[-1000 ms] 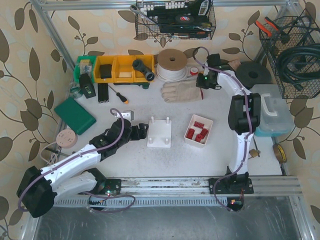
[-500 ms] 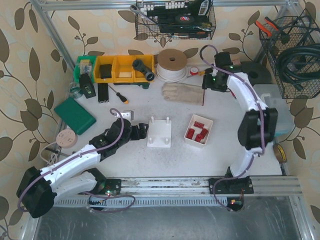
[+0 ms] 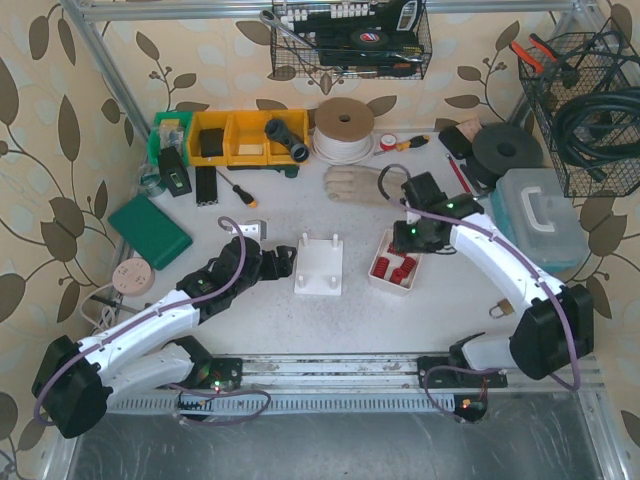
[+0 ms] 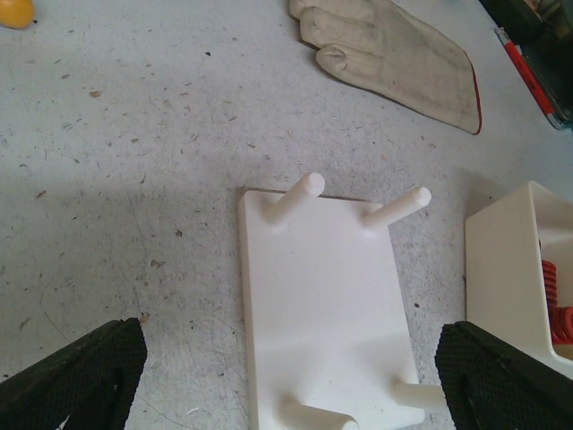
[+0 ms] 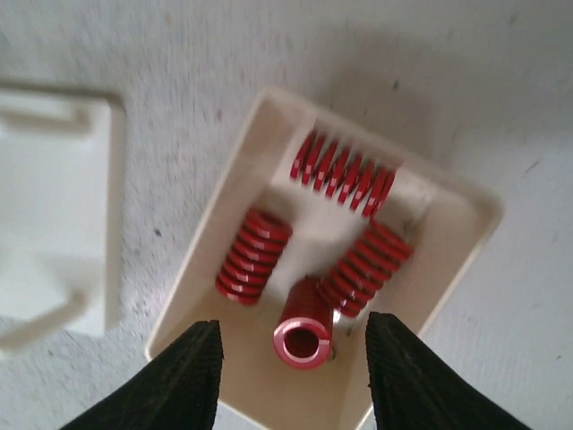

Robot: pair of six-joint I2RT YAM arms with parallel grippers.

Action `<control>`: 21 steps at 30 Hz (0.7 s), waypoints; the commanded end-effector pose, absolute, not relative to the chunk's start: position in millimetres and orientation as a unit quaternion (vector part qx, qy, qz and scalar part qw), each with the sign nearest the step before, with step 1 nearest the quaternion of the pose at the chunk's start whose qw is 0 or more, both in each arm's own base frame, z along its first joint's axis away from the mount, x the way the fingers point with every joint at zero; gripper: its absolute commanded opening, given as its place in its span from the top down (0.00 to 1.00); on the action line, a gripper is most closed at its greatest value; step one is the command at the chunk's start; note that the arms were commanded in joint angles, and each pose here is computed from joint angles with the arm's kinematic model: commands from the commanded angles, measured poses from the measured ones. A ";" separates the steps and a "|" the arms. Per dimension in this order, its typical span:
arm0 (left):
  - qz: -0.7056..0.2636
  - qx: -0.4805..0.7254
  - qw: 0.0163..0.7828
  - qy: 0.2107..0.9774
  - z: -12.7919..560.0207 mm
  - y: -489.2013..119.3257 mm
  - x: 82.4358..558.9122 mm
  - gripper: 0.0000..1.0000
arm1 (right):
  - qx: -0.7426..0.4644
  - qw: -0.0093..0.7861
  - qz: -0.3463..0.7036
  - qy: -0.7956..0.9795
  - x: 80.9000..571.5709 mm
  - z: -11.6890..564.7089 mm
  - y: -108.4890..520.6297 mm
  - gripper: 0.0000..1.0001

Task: Install the large spring

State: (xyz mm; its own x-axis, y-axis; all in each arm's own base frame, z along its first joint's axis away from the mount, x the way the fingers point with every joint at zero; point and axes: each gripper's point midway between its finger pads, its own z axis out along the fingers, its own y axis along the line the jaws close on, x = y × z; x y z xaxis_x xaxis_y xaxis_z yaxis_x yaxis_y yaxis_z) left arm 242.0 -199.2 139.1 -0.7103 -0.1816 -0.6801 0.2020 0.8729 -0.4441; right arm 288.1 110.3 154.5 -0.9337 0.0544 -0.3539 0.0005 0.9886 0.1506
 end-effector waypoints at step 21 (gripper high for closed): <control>-0.261 -0.001 0.396 0.880 155.1 -202.3 247.2 0.10 | 0.026 0.098 0.081 0.992 292.1 60.9 147.5 0.61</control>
State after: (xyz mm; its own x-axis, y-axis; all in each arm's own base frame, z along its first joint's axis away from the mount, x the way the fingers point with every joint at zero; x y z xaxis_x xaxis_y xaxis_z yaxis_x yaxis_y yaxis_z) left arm 241.5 -198.6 141.6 -0.7070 -0.1871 -0.6820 0.2025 0.8704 -0.4488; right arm 288.5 137.3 71.1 -0.9800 0.0382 -0.1954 0.0137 0.9921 0.1250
